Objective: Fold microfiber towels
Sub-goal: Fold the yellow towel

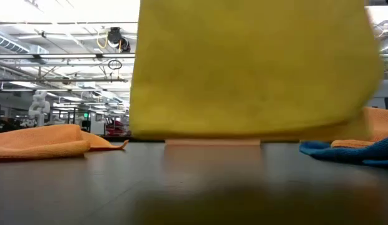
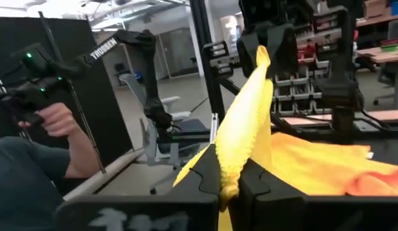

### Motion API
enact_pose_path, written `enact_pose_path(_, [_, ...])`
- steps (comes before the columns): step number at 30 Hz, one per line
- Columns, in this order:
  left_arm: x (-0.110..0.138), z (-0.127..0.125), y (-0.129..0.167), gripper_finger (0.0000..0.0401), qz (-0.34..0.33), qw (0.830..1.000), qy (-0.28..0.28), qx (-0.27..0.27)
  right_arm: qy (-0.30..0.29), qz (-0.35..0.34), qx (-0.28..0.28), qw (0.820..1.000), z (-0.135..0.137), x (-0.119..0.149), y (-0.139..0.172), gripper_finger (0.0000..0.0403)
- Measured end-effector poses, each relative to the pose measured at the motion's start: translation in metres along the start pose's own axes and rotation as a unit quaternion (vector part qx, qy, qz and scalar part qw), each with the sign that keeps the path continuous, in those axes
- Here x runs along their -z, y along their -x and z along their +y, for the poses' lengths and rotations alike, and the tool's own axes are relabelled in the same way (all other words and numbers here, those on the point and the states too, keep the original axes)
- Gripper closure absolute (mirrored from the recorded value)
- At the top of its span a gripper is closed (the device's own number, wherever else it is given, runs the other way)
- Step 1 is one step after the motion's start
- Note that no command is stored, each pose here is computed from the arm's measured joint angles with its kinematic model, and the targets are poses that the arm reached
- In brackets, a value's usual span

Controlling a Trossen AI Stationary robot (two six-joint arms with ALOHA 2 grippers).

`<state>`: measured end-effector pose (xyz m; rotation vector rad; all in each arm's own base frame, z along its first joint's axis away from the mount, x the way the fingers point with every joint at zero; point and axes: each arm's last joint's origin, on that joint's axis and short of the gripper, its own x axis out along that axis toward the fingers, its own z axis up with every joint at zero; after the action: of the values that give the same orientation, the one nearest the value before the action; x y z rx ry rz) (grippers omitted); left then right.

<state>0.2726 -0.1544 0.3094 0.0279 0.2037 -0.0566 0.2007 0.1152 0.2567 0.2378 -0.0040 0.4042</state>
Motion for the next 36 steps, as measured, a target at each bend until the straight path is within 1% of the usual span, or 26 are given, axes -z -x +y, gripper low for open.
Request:
enact_pose_path(3, [0.005, 0.000, 0.002, 0.0396, 0.018, 0.999, 0.017, -0.031, -0.010, 0.024, 0.017, 1.000, -0.001, -0.006, -0.004, 0.0403])
enact_pose_path(4, [0.008, 0.001, 0.002, 0.0397, 0.033, 0.998, 0.021, -0.042, -0.017, 0.036, 0.038, 0.998, -0.004, -0.005, -0.005, 0.0403])
enact_pose_path(6, [0.016, 0.007, 0.001, 0.0398, 0.067, 0.995, 0.030, -0.064, -0.026, 0.060, 0.097, 0.993, -0.012, 0.000, -0.004, 0.0403])
enact_pose_path(8, [0.023, 0.014, 0.000, 0.0398, 0.092, 0.990, 0.041, -0.097, -0.033, 0.093, 0.155, 0.983, -0.023, 0.007, -0.002, 0.0403])
enact_pose_path(11, [0.038, 0.030, -0.004, 0.0395, 0.119, 0.982, 0.050, -0.135, -0.044, 0.129, 0.229, 0.964, -0.041, 0.017, 0.003, 0.0403])
enact_pose_path(15, [0.066, 0.056, -0.010, 0.0390, 0.150, 0.971, 0.050, -0.177, -0.046, 0.142, 0.286, 0.947, -0.065, 0.027, 0.011, 0.0403])
enact_pose_path(19, [0.092, 0.083, -0.015, 0.0397, 0.160, 0.970, 0.044, -0.176, -0.033, 0.149, 0.326, 0.933, -0.086, 0.033, 0.016, 0.0403])
enact_pose_path(21, [0.103, 0.094, -0.016, 0.0397, 0.154, 0.973, 0.038, -0.170, -0.028, 0.167, 0.341, 0.925, -0.094, 0.041, 0.019, 0.0403])
enact_pose_path(24, [0.115, 0.107, -0.015, 0.0392, 0.137, 0.975, 0.016, -0.174, -0.024, 0.189, 0.357, 0.914, -0.103, 0.052, 0.018, 0.0403])
enact_pose_path(28, [0.129, 0.120, -0.012, 0.0397, 0.137, 0.973, -0.024, -0.182, 0.011, 0.217, 0.357, 0.909, -0.107, 0.063, 0.013, 0.0403])
enact_pose_path(30, [0.134, 0.124, -0.010, 0.0396, 0.140, 0.972, -0.033, -0.185, 0.031, 0.213, 0.351, 0.911, -0.108, 0.064, 0.009, 0.0403])
enact_pose_path(32, [0.138, 0.125, -0.009, 0.0394, 0.142, 0.973, -0.039, -0.176, 0.047, 0.206, 0.341, 0.916, -0.108, 0.064, 0.006, 0.0403])
enact_pose_path(36, [0.145, 0.114, -0.006, 0.0398, 0.148, 0.977, -0.057, -0.141, 0.077, 0.208, 0.293, 0.930, -0.099, 0.066, 0.000, 0.0403])
